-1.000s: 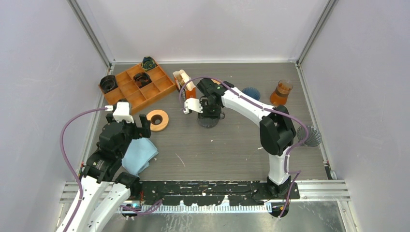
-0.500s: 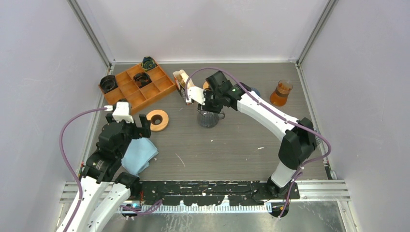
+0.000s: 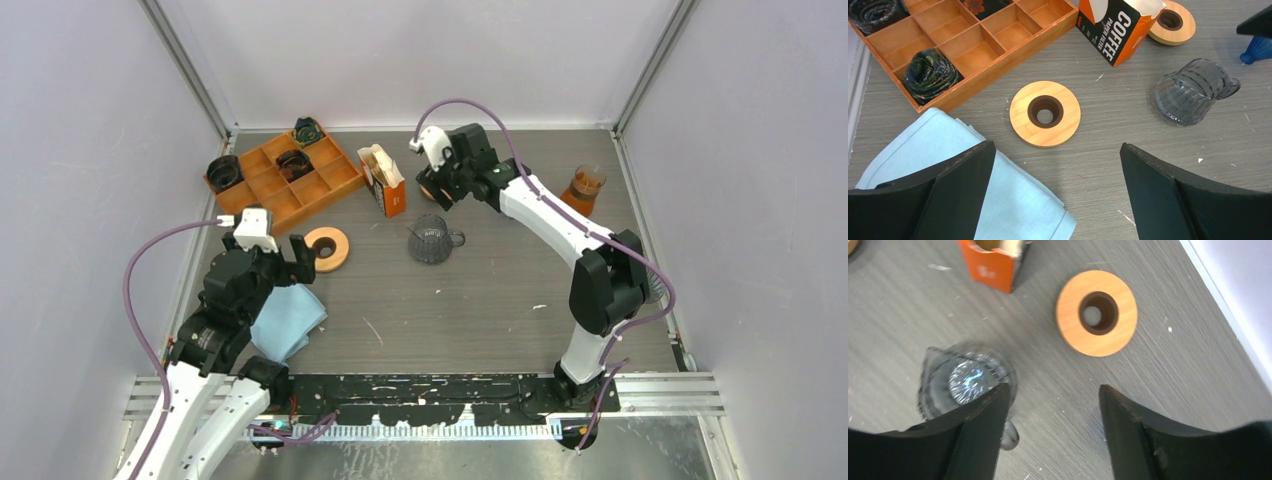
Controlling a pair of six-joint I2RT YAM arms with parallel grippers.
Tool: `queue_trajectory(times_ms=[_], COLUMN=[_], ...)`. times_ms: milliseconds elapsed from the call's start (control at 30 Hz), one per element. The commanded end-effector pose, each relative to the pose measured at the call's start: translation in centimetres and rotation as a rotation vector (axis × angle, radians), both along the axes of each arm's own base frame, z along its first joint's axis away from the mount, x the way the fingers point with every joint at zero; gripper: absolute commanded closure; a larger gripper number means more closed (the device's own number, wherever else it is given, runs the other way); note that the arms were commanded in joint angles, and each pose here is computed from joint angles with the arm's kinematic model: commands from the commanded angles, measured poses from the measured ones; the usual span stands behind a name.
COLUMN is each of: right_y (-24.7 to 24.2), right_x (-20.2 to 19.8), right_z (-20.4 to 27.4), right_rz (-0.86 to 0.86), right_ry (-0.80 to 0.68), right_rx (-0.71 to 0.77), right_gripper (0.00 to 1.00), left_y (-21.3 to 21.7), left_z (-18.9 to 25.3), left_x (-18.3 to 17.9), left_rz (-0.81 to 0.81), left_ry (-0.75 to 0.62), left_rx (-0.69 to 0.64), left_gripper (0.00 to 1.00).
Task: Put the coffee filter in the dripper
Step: Pick up the connecting ring from the center of the board.
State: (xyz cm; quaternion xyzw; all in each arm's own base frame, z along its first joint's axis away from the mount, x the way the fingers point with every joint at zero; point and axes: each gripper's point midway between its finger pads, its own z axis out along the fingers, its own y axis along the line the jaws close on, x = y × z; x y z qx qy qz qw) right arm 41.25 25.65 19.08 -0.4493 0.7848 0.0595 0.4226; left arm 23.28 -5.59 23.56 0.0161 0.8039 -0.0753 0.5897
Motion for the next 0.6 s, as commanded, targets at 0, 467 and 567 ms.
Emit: queue_trajectory(times_ms=[0, 467, 567], right_y=[-0.5, -4.9, -5.0], right_x=[4.1, 12.4, 13.6], right_z=[3.1, -2.1, -3.6], right_rz=[-0.176, -0.562, -0.588], right_ry=[-0.102, -0.071, -0.038], right_rx=[0.168, 0.279, 0.306], right_gripper=[0.2, 0.16, 0.19], left_y=[0.0, 0.2, 0.3], left_z=[1.4, 0.2, -0.1], left_x=[0.6, 1.5, 1.7], left_rz=[0.015, 0.03, 0.033], left_ry=[-0.022, 0.031, 0.042], left_rx=[-0.02, 0.009, 0.014], left_gripper=[0.01, 0.01, 0.01])
